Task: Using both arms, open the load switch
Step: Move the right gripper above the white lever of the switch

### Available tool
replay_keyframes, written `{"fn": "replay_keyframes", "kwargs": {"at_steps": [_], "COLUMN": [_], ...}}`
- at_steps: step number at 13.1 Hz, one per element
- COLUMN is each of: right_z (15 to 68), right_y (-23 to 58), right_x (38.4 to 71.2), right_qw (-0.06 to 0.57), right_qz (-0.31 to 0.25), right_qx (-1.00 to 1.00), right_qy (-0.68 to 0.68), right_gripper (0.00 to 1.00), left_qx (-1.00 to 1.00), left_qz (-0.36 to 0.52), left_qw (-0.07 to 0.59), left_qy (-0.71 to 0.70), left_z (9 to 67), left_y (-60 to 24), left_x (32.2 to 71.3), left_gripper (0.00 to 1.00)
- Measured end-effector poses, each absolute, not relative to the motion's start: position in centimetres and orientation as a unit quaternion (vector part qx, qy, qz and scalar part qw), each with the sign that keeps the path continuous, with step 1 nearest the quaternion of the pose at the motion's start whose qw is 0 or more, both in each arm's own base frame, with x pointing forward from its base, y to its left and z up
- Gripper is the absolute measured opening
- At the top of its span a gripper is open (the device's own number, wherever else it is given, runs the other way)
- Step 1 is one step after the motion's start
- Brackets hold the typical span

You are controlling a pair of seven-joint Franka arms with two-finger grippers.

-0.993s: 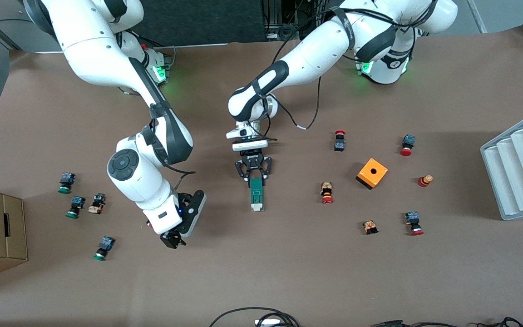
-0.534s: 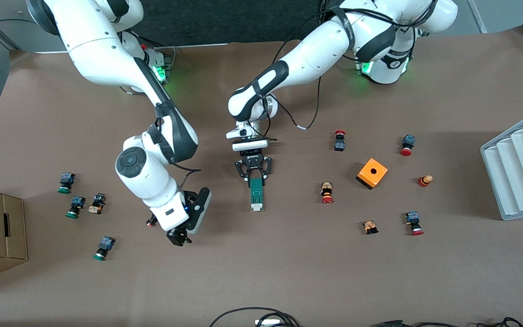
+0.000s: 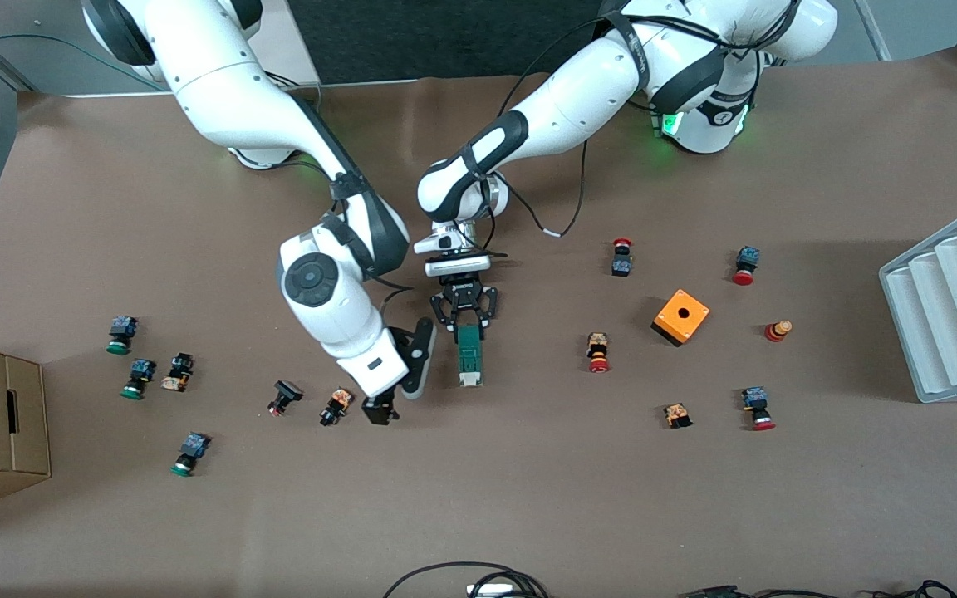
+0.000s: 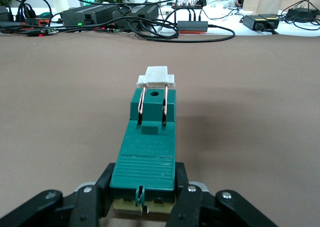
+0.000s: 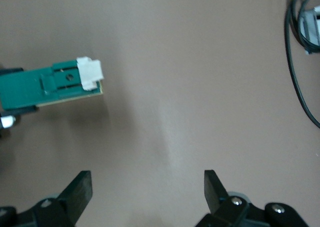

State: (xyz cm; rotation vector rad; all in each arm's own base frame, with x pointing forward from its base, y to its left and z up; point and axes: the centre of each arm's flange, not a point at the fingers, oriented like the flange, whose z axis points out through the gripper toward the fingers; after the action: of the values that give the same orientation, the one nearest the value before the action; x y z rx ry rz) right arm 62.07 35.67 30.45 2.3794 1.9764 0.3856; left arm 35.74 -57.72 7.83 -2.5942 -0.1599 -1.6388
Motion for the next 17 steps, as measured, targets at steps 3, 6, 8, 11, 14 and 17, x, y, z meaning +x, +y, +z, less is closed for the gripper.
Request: {"fn": "replay_keyframes", "kwargs": {"at_steps": [3, 6, 8, 11, 14, 17], "right_z": [30.1, 29.5, 29.0, 28.5, 27.5, 26.5], "right_y": [38.5, 40.0, 40.3, 41.3, 42.2, 42.9], "right_x": [61.3, 60.9, 61.0, 61.0, 60.7, 60.3], "right_qw": [0.017, 0.015, 0.011, 0.011, 0.013, 0.014], "right_qz": [0.126, 0.126, 0.127, 0.13, 0.126, 0.121], "right_qx": [0.763, 0.769, 0.775, 0.779, 0.778, 0.774], "right_qy": [0.634, 0.626, 0.619, 0.614, 0.616, 0.621], "right_gripper": [1.0, 1.0, 1.0, 1.0, 1.0, 1.0], "left_qx": [-0.844, -0.844, -0.844, -0.844, -0.844, -0.844], "left_qz": [-0.533, -0.533, -0.533, -0.533, -0.533, -0.533], "left_qw": [0.034, 0.034, 0.034, 0.035, 0.035, 0.035], "left_qy": [-0.052, -0.052, -0.052, -0.052, -0.052, -0.052], "left_z": [7.8, 7.8, 7.8, 7.8, 7.8, 7.8], "left_y": [-57.7, -57.7, -57.7, -57.7, -57.7, -57.7], "left_x": [35.7, 35.7, 35.7, 35.7, 35.7, 35.7], "left_gripper": [0.5, 0.5, 0.5, 0.5, 0.5, 0.5]}}
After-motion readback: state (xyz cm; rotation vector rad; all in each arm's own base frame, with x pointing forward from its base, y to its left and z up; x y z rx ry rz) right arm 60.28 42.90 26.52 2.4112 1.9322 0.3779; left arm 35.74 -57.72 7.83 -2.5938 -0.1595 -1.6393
